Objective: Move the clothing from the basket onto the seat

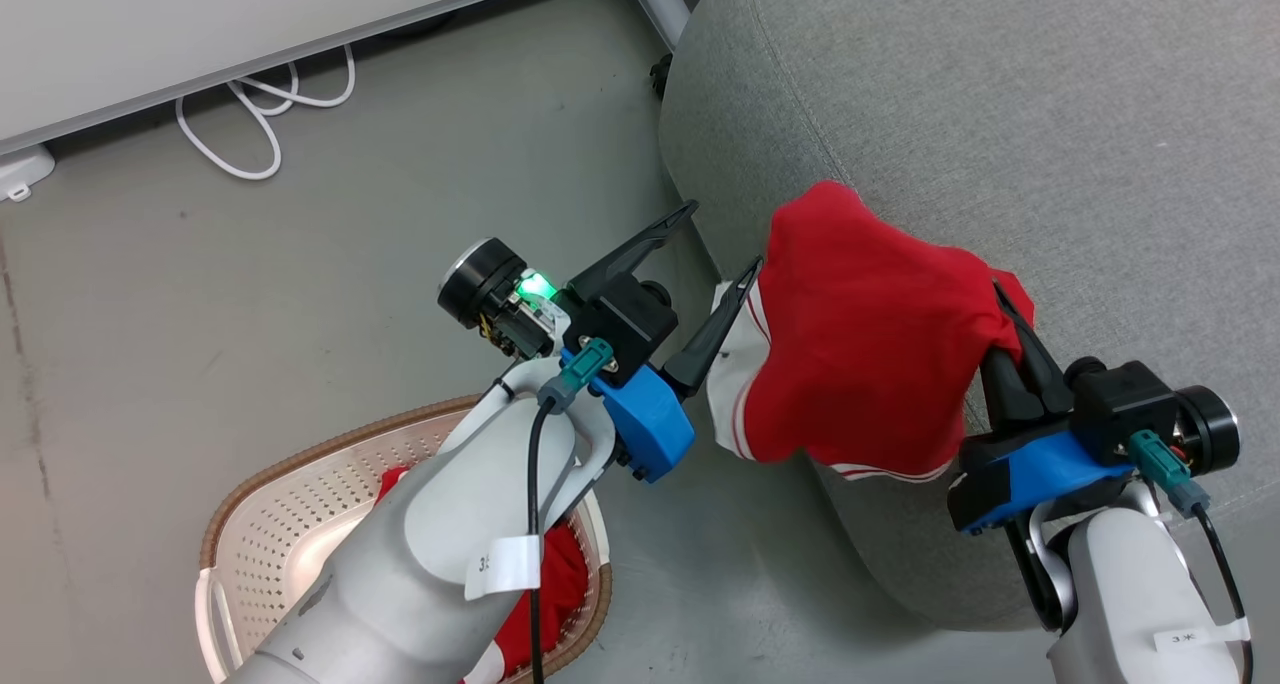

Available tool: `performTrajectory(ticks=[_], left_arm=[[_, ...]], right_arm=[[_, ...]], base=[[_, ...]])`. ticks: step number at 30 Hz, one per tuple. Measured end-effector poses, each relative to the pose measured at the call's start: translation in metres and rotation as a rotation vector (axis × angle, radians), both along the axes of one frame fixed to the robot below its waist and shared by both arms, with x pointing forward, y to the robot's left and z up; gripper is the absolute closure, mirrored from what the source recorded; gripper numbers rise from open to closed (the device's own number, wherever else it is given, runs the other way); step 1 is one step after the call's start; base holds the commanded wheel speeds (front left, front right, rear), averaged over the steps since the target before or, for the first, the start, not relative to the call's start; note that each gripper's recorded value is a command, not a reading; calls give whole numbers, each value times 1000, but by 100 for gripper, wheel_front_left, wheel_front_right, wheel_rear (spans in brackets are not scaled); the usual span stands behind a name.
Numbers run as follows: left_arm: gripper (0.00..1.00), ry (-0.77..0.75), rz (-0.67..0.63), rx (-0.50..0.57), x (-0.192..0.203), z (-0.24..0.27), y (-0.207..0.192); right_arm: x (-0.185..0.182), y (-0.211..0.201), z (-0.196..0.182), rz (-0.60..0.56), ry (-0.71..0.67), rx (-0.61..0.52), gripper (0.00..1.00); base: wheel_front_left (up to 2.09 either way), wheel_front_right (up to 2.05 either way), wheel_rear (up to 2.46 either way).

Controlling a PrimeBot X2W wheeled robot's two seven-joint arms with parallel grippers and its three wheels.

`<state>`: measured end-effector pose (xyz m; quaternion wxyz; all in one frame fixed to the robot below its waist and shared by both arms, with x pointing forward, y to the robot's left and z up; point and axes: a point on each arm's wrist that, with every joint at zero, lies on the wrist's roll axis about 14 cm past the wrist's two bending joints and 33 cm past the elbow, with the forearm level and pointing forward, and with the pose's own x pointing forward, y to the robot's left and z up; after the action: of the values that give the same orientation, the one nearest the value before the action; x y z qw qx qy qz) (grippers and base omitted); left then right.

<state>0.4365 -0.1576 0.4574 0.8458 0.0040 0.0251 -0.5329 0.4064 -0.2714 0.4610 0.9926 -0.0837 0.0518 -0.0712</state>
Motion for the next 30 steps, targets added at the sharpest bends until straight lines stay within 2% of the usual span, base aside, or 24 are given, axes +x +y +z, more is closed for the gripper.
performTrajectory(ticks=[12,18,24,30], left_arm=[[0,-2,-11,-9,-3,3,-2],[0,6,-8,-14,-1,0,-1],[0,12,-5,-16,8,-8,0],[0,26,2,-14,22,-24,3]], right_arm=[[-2,0,0,-6,-5,10,100],[10,2,11,7,-39,-1,100],[44,-1,47,30,-143,-45,100],[80,-29,101,1,-290,-116,100]], base=[[0,0,0],[0,0,0],[0,0,0],[0,0,0]])
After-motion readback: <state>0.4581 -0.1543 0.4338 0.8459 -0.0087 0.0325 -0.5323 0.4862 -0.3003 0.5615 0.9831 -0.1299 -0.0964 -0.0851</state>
